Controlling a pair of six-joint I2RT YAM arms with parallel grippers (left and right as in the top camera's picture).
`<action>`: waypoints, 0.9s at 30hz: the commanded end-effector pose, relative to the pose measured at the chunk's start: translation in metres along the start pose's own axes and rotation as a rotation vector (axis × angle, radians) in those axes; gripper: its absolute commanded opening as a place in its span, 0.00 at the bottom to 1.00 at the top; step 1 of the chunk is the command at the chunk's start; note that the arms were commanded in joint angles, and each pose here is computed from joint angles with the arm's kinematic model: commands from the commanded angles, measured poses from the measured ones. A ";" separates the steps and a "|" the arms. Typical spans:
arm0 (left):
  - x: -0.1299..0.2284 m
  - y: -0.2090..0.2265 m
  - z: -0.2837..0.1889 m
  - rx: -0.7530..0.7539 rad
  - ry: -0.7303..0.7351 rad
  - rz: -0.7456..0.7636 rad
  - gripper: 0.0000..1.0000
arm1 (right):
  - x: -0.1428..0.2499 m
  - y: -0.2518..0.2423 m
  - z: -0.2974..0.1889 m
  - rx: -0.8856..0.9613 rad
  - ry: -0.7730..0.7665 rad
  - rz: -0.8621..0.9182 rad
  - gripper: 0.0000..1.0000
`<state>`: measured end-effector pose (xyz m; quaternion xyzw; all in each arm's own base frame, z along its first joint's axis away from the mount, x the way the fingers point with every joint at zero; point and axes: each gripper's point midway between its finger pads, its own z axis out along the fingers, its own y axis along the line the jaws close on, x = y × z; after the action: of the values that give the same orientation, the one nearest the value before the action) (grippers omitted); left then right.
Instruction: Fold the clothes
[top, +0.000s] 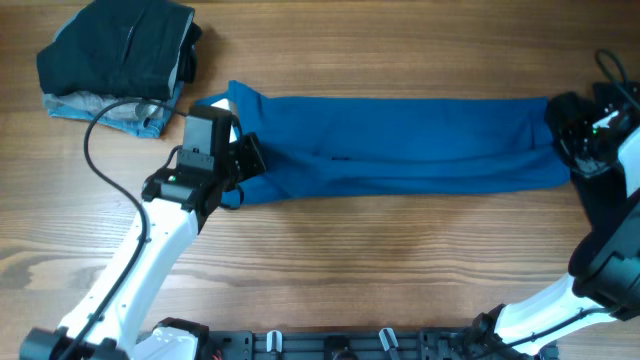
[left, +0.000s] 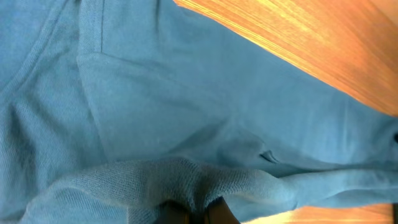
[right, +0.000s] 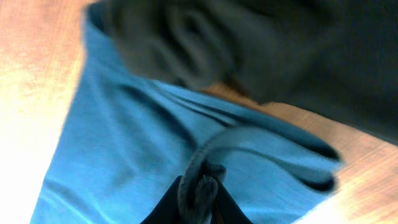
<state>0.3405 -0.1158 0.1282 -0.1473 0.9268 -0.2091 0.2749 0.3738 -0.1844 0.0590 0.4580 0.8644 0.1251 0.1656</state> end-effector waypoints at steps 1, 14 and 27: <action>-0.008 0.010 0.013 -0.050 -0.027 0.025 0.04 | -0.004 0.012 0.008 -0.012 -0.024 0.061 0.13; -0.049 0.031 0.012 -0.093 -0.167 0.002 0.04 | -0.015 0.007 0.016 0.022 -0.074 0.145 0.13; -0.026 0.052 0.045 -0.153 -0.053 -0.012 0.08 | -0.017 0.052 0.034 -0.196 -0.041 0.049 0.10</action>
<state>0.3776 -0.0781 0.0891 -0.1823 0.9276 -0.1438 0.2927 0.4210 -0.1791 0.0447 0.4891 0.8315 0.1585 0.2106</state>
